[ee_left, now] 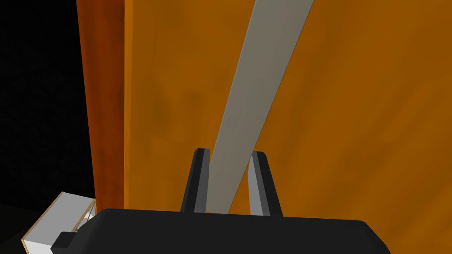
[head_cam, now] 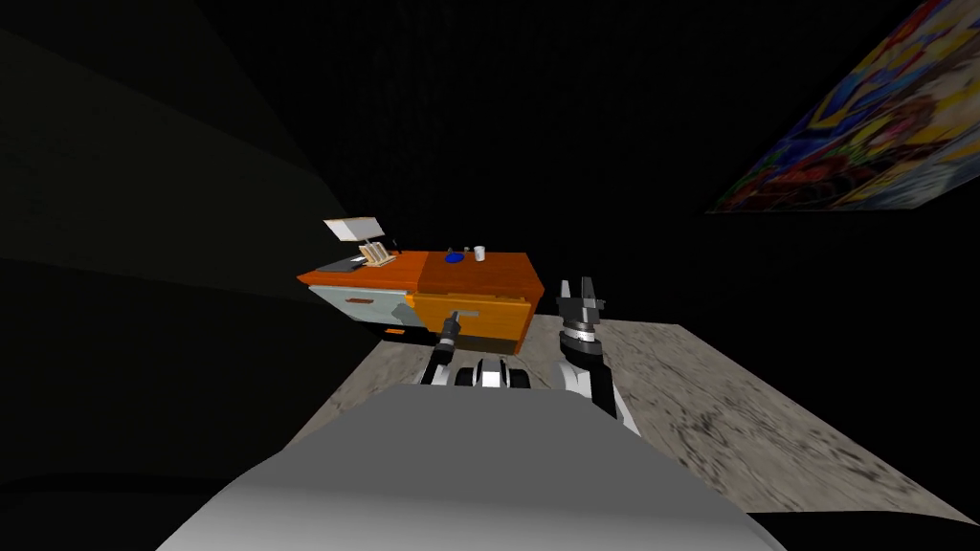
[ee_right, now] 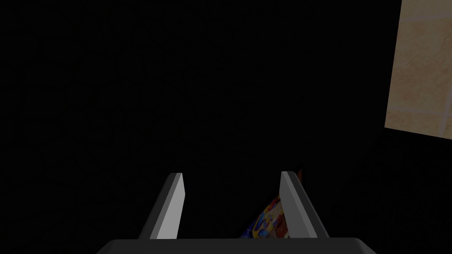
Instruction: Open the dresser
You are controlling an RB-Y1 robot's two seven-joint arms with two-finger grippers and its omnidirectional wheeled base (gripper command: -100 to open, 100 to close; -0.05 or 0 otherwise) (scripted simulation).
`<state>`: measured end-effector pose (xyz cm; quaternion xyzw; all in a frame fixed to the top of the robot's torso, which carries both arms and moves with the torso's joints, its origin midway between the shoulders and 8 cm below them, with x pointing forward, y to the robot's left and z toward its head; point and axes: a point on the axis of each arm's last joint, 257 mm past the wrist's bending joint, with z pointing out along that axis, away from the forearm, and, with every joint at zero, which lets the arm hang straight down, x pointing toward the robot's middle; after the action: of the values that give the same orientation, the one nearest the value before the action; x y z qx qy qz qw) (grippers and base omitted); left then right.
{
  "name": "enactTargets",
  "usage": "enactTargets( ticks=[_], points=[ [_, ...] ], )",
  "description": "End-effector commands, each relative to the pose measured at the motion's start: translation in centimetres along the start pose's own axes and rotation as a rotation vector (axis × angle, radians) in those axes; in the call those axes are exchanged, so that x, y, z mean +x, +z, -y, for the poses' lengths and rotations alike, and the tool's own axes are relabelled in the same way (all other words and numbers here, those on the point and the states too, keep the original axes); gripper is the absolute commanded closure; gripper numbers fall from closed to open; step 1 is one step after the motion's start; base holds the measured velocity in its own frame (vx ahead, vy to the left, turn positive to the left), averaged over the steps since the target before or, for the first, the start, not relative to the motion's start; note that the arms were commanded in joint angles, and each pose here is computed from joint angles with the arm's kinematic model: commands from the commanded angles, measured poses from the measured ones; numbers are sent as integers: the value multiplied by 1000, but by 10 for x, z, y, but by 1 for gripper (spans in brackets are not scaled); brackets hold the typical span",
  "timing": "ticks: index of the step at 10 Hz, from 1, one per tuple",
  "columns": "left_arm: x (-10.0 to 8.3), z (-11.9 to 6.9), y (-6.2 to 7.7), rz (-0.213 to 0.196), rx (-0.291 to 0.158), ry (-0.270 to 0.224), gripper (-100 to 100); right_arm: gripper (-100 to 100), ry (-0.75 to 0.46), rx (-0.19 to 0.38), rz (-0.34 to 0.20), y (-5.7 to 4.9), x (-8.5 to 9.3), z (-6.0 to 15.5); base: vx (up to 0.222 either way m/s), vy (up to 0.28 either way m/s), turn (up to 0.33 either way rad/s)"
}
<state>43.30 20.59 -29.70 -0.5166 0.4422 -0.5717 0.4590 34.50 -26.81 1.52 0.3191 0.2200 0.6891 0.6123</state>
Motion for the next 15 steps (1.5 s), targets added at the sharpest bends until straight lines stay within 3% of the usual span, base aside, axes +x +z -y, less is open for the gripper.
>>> enactTargets(
  ticks=[1,7,8,15],
  points=[
    [1,3,-4,-3,2,-2,100,0,0,0,0,0,0,0,-193,12,14],
    [3,5,-18,-11,-1,-3,100,0,0,0,0,0,0,0,-175,13,14],
    [4,9,-15,-9,-16,-1,-100,0,0,0,0,0,0,0,-97,18,4],
    [11,48,-5,-14,-14,-1,-100,0,0,0,0,0,0,0,5,-8,4]
  ],
)
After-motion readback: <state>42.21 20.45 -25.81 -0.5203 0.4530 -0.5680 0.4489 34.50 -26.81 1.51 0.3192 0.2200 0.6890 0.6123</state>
